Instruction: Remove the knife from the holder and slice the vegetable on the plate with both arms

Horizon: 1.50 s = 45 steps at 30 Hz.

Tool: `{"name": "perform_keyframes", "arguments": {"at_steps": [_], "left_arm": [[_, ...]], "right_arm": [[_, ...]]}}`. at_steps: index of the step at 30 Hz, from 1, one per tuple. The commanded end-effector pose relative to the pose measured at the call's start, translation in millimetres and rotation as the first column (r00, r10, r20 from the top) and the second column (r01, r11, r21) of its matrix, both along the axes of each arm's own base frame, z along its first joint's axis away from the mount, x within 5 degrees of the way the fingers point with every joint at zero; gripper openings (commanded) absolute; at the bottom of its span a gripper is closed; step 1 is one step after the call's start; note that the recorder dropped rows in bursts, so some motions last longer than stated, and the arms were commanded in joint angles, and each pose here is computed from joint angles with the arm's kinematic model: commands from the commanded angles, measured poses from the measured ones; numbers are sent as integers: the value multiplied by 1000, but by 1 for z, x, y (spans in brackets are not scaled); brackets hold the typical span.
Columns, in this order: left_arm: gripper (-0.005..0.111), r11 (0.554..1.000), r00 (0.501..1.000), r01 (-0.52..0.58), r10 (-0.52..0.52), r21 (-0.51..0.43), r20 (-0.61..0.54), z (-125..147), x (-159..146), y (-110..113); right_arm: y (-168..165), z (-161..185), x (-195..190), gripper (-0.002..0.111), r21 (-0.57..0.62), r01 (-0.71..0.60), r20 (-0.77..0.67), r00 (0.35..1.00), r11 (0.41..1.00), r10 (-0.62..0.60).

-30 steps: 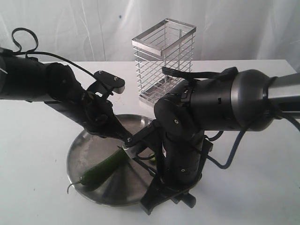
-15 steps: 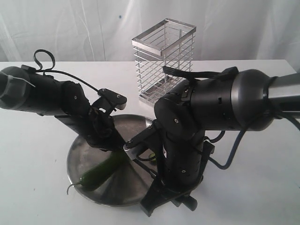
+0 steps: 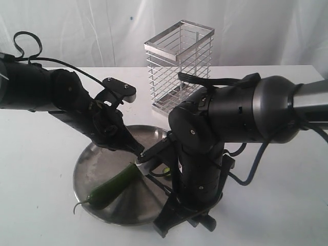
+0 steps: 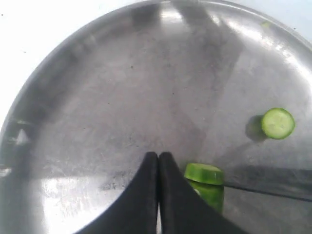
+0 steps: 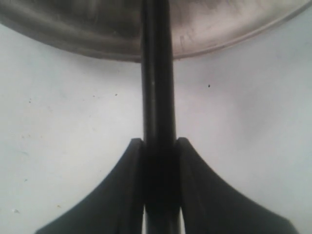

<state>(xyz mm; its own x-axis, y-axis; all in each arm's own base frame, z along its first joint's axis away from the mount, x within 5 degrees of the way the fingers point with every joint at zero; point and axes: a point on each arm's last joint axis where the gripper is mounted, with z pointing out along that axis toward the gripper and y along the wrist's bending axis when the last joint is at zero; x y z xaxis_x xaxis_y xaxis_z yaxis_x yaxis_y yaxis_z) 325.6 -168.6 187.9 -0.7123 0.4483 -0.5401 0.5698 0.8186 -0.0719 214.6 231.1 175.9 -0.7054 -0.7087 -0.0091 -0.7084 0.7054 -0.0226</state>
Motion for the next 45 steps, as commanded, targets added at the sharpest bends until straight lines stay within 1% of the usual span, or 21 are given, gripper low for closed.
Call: {"name": "perform_keyframes", "arguments": {"at_steps": [1, 12, 14, 17, 19, 21, 23, 25, 29, 31, 34, 37, 40, 45], "left_arm": [[1, 1000, 1000, 6, -6, 0, -24, 1, -4, 1], [1, 1000, 999, 13, -13, 4, -34, 0, -5, 1], [1, 999, 999, 33, -33, 14, -30, 0, -6, 1], [1, 995, 997, 74, -72, 66, -34, -1, -7, 4], [1, 987, 994, 109, -106, 118, -36, 1, -9, 8], [2, 968, 986, 165, -159, 187, -46, 2, -12, 13], [6, 954, 981, 195, -185, 227, -62, 3, -14, 16], [15, 940, 975, 221, -205, 262, -88, 2, -16, 19], [35, 935, 971, 232, -207, 269, -119, 1, -19, 20], [40, 937, 971, 229, -203, 263, -124, 0, -20, 20], [40, 939, 969, 230, -197, 254, -148, -4, -20, 18], [40, 939, 962, 234, -187, 250, -199, -20, -21, 17], [40, 937, 959, 237, -184, 257, -216, -33, -23, 19], [40, 949, 963, 214, -165, 233, -215, -34, -25, 17]], "right_arm": [[5, -1, 4, 0, 29, -23, 25, 999, 999, 22], [23, -10, 20, 0, 32, -49, 28, 998, 998, 48], [24, -8, 21, 0, 38, -52, 34, 998, 998, 50], [24, -7, 21, 0, 34, -51, 29, 998, 998, 50], [24, -7, 20, 0, 30, -58, 26, 998, 998, 57], [24, -7, 20, 0, 29, -58, 25, 998, 998, 57], [24, -7, 20, 0, 29, -58, 25, 998, 998, 57], [24, -7, 20, 0, 29, -58, 25, 998, 998, 57], [24, -7, 20, 0, 27, -58, 23, 998, 998, 57], [24, -7, 20, 0, 27, -58, 23, 998, 998, 57], [24, -7, 20, 0, 29, -58, 25, 998, 998, 57], [24, -7, 20, 0, 29, -58, 25, 998, 998, 57], [24, -7, 20, 0, 28, -76, 25, 997, 997, 76], [25, -7, 21, 0, 36, -81, 34, 996, 996, 80]]}}
